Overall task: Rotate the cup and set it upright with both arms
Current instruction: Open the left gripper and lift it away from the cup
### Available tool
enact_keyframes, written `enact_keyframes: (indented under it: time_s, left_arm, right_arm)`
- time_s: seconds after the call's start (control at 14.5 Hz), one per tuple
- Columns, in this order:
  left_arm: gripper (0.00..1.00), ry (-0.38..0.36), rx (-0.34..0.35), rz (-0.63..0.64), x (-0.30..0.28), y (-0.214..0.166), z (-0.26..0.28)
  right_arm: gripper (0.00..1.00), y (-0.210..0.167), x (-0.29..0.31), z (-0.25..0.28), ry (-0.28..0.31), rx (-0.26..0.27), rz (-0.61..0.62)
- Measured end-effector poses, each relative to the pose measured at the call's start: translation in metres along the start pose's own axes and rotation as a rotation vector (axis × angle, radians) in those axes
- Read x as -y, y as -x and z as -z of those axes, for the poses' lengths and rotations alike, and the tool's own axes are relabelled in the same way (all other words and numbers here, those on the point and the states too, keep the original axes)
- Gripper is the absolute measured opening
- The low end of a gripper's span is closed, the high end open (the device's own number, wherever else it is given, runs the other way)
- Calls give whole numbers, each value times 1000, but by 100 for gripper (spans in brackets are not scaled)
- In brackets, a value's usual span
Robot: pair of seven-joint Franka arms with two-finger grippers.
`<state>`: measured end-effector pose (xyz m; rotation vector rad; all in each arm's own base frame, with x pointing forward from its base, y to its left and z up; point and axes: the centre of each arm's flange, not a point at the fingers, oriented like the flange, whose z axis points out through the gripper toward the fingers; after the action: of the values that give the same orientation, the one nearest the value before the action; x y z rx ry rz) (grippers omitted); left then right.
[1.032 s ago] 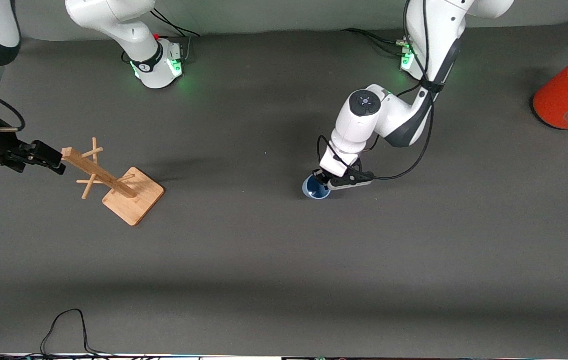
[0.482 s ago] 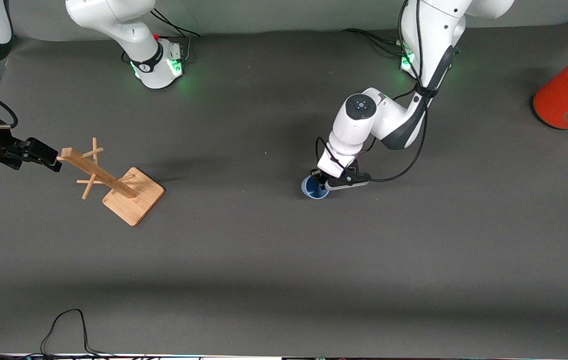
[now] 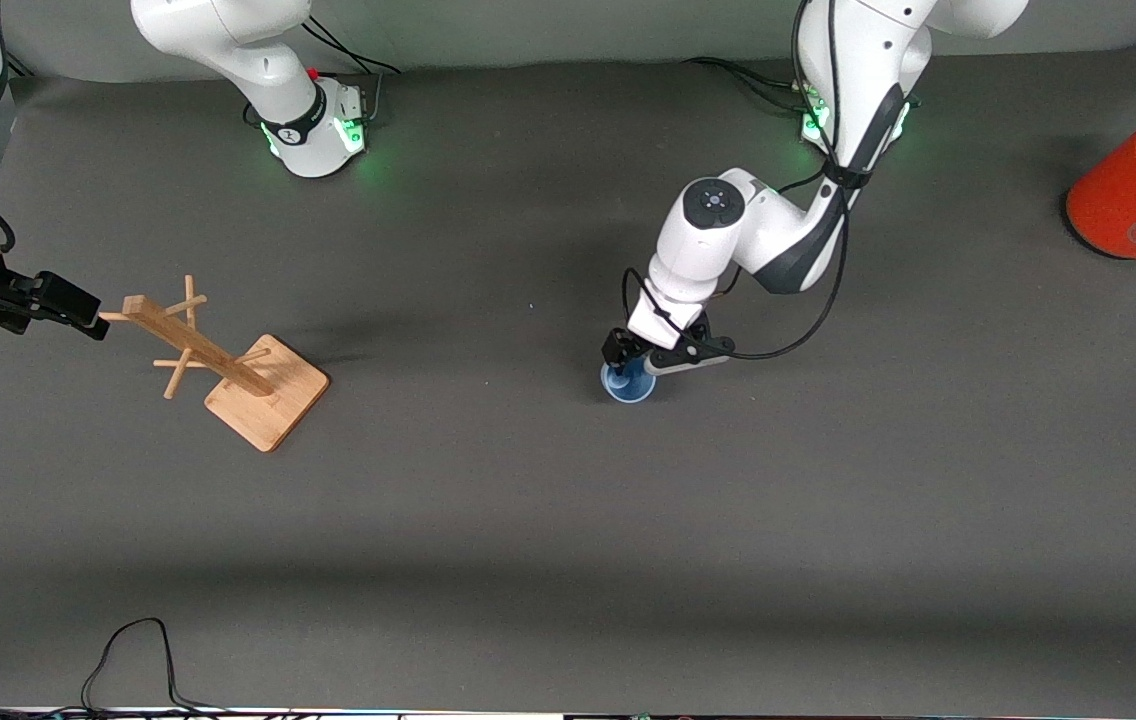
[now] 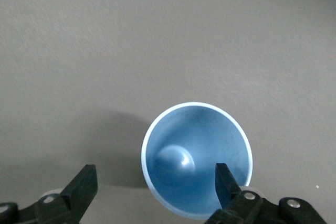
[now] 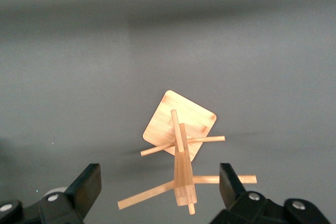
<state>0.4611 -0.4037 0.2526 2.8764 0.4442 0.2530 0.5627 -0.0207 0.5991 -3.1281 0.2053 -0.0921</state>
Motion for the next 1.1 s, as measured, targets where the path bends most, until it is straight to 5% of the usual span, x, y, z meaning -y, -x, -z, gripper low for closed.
enact_keyframes:
  time_s: [0.69,1.1]
  left_arm:
    - [100,-69,26,-4,-13,5,21]
    - [100,-232,59,-18,-20,-122,163]
  right_arm:
    - [100,1,6,0,0,3,11]
    - [100,-1,14,-9,4,20,23]
